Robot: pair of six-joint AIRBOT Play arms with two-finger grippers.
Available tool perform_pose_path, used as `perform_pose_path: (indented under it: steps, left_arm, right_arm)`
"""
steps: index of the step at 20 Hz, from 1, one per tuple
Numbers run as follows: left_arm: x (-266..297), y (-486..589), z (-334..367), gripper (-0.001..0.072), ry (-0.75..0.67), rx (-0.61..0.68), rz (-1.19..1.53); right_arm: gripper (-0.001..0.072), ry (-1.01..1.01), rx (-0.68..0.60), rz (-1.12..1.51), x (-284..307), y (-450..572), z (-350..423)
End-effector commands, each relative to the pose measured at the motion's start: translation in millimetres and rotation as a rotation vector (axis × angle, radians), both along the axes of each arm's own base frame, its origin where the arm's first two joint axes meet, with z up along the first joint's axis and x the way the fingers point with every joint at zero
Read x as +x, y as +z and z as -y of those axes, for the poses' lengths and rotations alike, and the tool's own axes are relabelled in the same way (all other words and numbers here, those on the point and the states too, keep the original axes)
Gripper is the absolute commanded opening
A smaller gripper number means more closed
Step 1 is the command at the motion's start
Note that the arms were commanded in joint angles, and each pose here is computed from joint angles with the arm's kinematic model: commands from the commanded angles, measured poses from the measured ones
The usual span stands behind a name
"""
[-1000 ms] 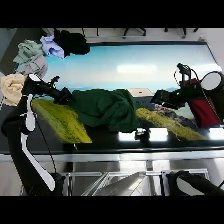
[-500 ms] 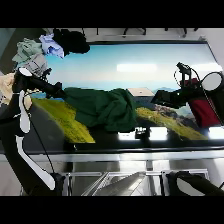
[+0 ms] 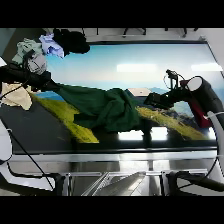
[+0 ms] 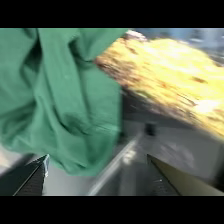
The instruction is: Fold the shirts.
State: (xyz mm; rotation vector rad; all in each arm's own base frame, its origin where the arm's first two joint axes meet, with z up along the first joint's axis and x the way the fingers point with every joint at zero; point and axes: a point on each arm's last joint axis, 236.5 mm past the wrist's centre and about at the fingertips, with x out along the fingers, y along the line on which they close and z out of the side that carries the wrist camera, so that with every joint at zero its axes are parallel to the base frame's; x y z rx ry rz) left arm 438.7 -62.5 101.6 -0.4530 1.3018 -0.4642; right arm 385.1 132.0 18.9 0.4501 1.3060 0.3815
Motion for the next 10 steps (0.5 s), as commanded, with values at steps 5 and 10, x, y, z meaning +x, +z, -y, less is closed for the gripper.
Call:
perform_pose_path:
  steps: [5, 10]
  left_arm:
    - [-2, 69, 28, 0.0013, 0.028, 0.019, 0.229]
    - [0, 63, 27, 0.0013, 0.034, 0.017, 0.214]
  right_arm:
    - [0.0596, 0.075, 0.173, -0.148, -8, -56, -37]
    - [0.0599, -0.015, 0.226, -0.202, -61, -64, -43]
